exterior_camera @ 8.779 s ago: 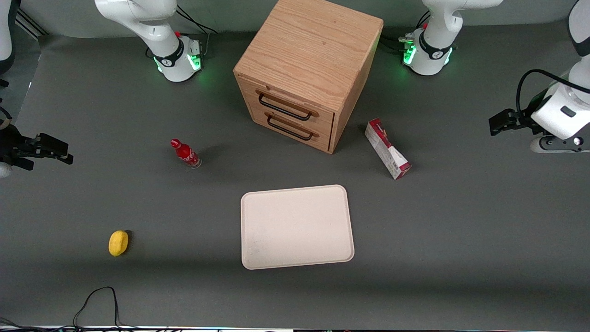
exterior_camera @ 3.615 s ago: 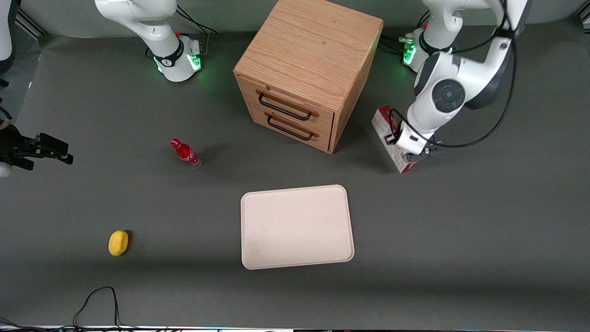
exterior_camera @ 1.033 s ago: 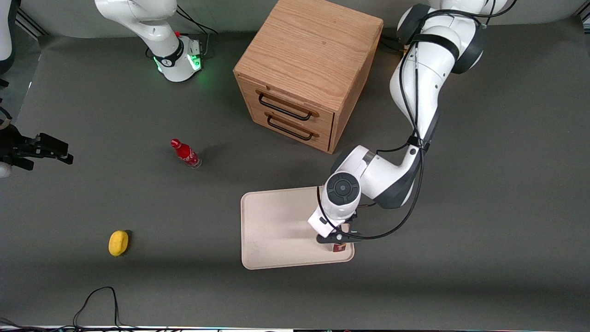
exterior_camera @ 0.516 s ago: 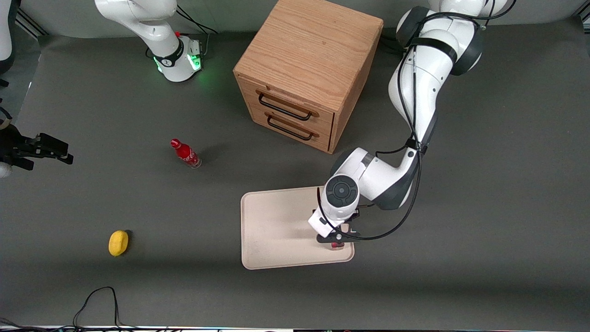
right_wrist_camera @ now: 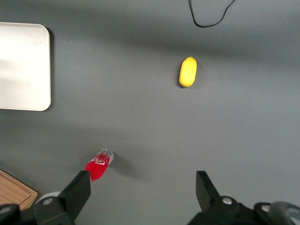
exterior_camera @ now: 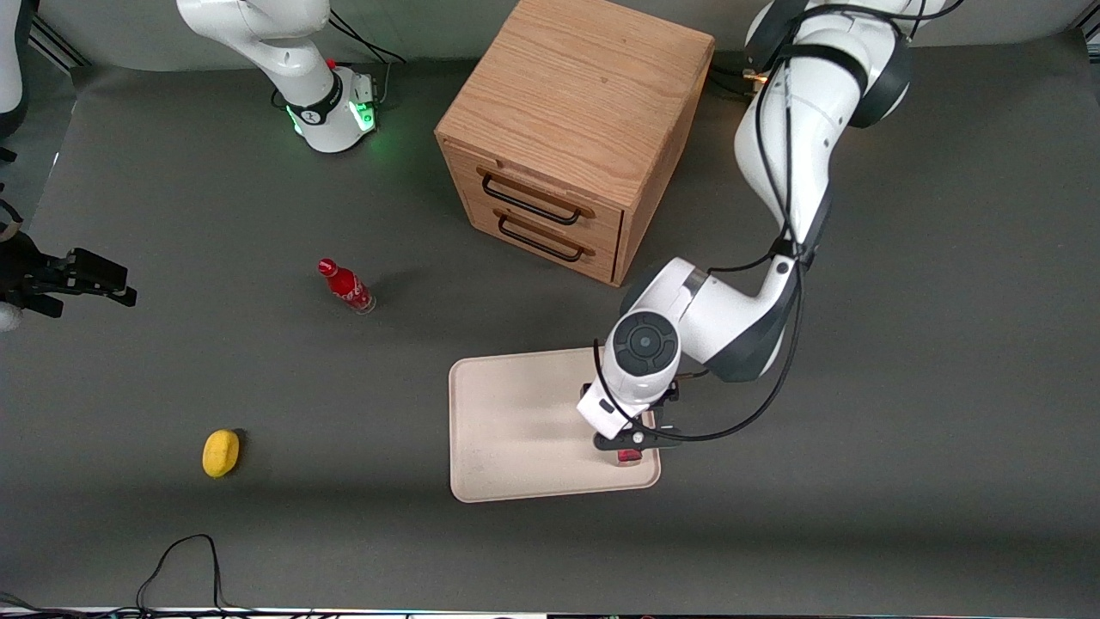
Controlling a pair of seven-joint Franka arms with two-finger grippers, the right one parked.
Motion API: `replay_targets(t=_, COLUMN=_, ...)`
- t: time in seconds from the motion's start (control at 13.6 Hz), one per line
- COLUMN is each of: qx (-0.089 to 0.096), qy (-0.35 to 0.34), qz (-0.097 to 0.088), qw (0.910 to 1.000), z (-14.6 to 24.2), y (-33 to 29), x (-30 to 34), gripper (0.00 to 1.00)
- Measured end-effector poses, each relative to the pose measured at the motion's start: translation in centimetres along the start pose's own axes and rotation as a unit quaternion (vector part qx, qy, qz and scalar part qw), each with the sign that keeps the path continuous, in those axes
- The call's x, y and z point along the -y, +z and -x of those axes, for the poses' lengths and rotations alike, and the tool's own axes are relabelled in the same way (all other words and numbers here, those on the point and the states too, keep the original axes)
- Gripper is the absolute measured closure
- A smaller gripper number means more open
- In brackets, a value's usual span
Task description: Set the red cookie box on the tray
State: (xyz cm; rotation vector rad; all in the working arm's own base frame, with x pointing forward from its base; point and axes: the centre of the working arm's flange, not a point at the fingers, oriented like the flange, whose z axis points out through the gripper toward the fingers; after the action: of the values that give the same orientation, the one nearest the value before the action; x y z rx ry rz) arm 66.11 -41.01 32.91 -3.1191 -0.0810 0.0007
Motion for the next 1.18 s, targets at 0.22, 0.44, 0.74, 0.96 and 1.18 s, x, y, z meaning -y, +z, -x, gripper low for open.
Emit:
replay_targets(t=0.22, qx=0.001, qy=0.004, qz=0.003, qw=1.0, z=3.7, y=-8.0, x=1.5, gripper=0.0)
replay_targets(t=0.44, qx=0.006, qy=0.012, qz=-0.015, qw=0.9998, z=8.2, y=-13.3, x=6.6, gripper=0.0)
replay_targets(t=0.74, qx=0.044, qy=0.028, qz=-0.004, qw=0.9986, z=11.2, y=-19.5, x=20.0, gripper=0.0)
replay_targets(t=0.96, qx=0.056, qy=0.027, qz=-0.006, qw=0.998, z=12.3, y=-23.1, x=29.7, gripper=0.0)
replay_targets(t=1.18, qx=0.054, qy=0.014, qz=0.002, qw=0.9985, z=13.1, y=-24.0, x=36.5, gripper=0.0)
